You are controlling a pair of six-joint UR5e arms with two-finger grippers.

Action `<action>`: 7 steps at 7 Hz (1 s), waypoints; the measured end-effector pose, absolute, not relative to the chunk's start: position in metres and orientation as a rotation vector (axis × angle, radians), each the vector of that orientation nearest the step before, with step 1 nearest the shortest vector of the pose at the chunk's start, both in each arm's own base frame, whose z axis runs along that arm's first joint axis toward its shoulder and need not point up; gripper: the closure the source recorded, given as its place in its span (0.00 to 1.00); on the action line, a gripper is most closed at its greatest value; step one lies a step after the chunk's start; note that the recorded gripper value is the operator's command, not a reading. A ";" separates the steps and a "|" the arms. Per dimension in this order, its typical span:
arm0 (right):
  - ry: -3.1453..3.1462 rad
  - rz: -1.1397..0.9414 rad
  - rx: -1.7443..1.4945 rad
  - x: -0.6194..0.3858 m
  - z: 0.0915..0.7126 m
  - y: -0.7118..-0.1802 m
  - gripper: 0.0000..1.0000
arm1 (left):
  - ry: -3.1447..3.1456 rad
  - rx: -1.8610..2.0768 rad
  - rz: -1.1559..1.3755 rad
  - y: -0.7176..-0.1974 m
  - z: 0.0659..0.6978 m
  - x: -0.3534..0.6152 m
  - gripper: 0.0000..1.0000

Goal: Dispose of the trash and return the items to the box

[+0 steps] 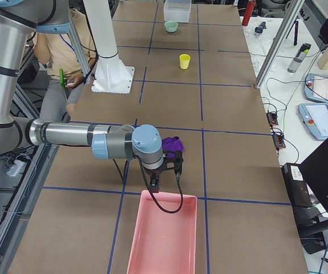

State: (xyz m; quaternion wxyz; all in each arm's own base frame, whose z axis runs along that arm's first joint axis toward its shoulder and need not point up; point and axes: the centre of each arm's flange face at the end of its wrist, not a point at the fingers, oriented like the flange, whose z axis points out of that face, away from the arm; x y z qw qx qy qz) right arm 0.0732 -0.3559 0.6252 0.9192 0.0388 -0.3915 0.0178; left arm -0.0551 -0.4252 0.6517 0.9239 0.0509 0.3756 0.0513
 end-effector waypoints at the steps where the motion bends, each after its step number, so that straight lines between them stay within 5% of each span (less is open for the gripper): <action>1: -0.799 0.035 0.079 0.074 0.626 -0.353 0.00 | 0.792 0.111 0.116 -0.425 0.648 -0.054 0.00; 5: -0.800 0.032 0.080 0.073 0.625 -0.346 0.00 | 0.811 0.247 0.235 -0.434 0.593 -0.049 0.00; 7: -0.806 0.033 0.077 0.073 0.625 -0.345 0.00 | 0.870 0.341 0.375 -0.476 0.518 0.001 0.00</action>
